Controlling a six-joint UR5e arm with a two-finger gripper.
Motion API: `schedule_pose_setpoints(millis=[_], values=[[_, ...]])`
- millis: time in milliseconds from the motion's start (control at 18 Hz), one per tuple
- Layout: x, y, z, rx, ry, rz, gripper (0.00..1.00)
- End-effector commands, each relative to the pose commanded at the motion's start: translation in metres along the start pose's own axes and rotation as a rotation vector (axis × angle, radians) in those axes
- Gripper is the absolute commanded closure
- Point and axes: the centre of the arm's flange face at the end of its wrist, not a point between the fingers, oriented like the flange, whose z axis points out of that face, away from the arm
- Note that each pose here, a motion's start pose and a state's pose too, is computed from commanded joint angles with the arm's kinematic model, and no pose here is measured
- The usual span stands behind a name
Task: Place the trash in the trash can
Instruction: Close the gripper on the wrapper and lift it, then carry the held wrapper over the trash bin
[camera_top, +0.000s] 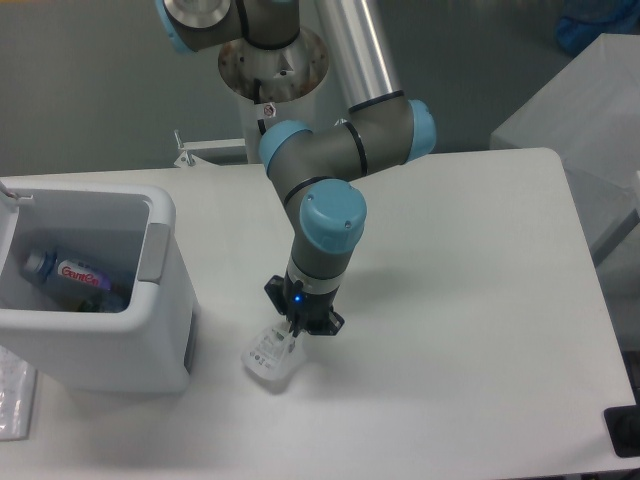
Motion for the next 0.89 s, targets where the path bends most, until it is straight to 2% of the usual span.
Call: schedule_pose_setpoints(millis=[389,611,889], values=[[-0.034,-0.056,-0.1,0.311,0.012,-0.128,1.0],[-0.044,-0.066,-0.163,0.46,0.029,-0.179,1.0],[-0.041,-0.073,-0.182,0.535,0.074,-0.172,1.0]])
